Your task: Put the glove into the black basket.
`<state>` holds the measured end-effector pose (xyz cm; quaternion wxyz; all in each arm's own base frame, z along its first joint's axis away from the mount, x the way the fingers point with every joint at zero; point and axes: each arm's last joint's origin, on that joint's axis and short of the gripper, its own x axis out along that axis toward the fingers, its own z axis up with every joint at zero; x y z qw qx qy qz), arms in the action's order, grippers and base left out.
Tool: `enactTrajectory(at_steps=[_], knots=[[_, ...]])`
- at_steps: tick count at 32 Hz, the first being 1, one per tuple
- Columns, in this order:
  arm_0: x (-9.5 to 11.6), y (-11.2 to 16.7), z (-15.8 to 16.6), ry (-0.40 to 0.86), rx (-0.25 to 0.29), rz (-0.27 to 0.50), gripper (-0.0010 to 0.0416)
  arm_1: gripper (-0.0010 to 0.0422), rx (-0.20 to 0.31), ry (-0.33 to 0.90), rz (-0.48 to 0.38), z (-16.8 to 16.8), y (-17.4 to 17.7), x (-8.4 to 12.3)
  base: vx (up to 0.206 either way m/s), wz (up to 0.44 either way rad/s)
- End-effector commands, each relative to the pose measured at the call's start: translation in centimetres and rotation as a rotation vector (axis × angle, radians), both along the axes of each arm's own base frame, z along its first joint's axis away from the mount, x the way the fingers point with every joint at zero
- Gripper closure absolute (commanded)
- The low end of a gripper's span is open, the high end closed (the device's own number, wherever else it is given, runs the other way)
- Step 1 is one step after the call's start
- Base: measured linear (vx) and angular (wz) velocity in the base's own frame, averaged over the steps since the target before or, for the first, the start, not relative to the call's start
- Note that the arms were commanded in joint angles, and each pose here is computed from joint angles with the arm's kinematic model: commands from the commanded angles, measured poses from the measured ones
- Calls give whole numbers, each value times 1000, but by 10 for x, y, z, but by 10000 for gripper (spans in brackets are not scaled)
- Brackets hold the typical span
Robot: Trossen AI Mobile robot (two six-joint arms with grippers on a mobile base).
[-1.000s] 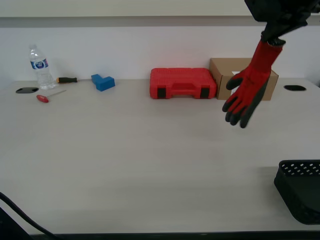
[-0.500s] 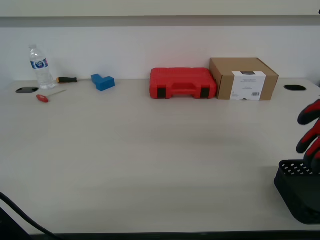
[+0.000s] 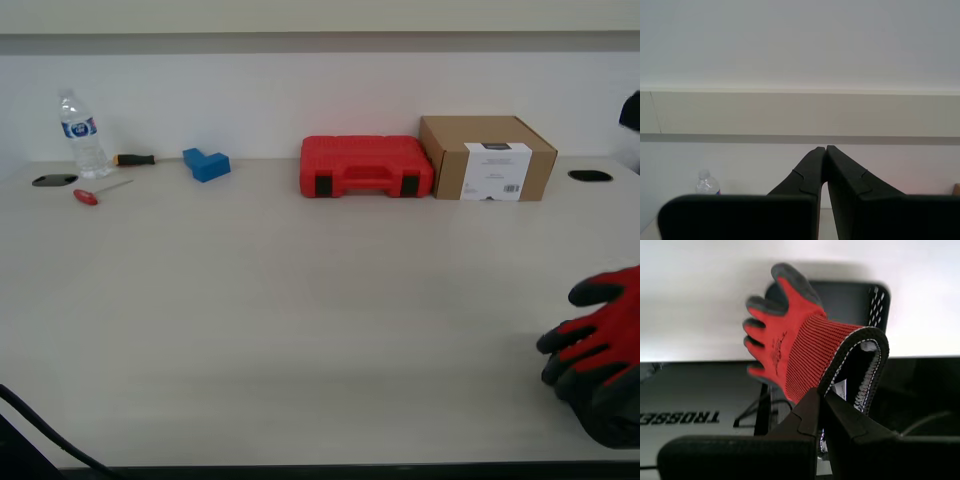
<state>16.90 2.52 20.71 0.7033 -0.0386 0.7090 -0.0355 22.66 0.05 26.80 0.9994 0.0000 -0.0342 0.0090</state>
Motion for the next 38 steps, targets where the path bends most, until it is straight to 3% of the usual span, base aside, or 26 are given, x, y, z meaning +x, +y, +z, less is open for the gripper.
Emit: enactTrajectory(at_steps=[1, 9, 17, 29, 35, 38], knots=[[7, -4, -12, 72, -18, -27, 407, 412, 0, -6, -1, 1, 0, 0, 0, 0], [27, -8, -60, 361, -54, -53, 407, 412, 0, -5, -6, 1, 0, 0, 0, 0], [33, -16, -91, 527, -64, -89, 406, 412, 0, -7, -4, 1, 0, 0, 0, 0], [45, -17, -94, 421, -63, -87, 394, 412, 1, -7, -4, 1, 0, 0, 0, 0], [45, -20, -94, 424, -83, -61, 289, 412, 1, -8, -5, 1, 0, 0, 0, 0], [49, -22, -91, 416, -106, 17, 240, 412, 0, -8, -5, 1, 0, 0, 0, 0]])
